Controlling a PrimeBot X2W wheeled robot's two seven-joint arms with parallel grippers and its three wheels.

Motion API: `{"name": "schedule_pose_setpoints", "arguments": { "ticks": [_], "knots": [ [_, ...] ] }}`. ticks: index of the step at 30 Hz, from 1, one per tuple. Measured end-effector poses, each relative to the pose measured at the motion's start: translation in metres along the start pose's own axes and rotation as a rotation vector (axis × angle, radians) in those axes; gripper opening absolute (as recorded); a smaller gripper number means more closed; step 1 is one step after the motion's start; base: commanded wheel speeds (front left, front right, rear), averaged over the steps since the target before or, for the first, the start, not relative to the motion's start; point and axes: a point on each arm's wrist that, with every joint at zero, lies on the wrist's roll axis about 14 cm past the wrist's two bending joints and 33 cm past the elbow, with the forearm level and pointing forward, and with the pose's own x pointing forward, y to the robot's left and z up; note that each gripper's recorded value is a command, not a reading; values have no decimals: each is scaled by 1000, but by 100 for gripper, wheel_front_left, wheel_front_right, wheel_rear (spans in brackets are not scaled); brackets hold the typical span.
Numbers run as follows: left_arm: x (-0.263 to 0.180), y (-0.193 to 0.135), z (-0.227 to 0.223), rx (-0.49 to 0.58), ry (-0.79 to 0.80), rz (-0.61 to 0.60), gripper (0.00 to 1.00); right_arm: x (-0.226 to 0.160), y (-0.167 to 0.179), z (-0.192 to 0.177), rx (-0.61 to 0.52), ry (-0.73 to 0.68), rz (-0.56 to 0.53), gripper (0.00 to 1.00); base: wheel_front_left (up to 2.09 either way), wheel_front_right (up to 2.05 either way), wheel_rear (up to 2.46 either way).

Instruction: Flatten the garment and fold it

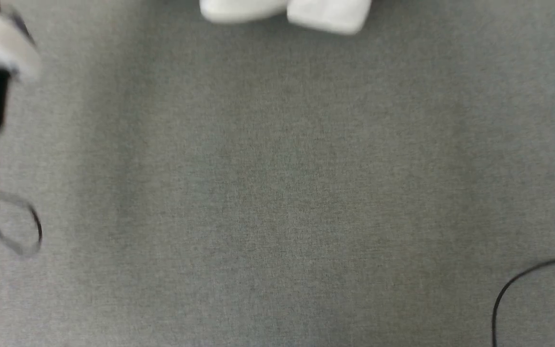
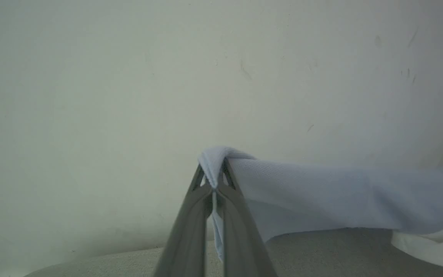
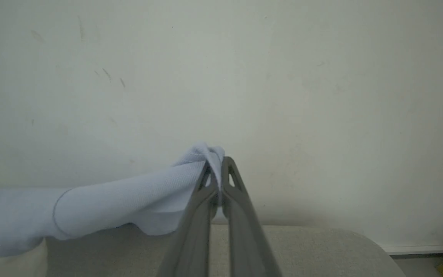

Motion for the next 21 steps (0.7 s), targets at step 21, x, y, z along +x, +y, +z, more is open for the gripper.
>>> {"name": "schedule_pose_setpoints", "arguments": {
  "ticks": [21],
  "knots": [
    [-196, 5, -51, 44, 389, -50, 0, -182, -20, -66, 5, 383, 47, 0, 0, 0, 0]
  ]
}}
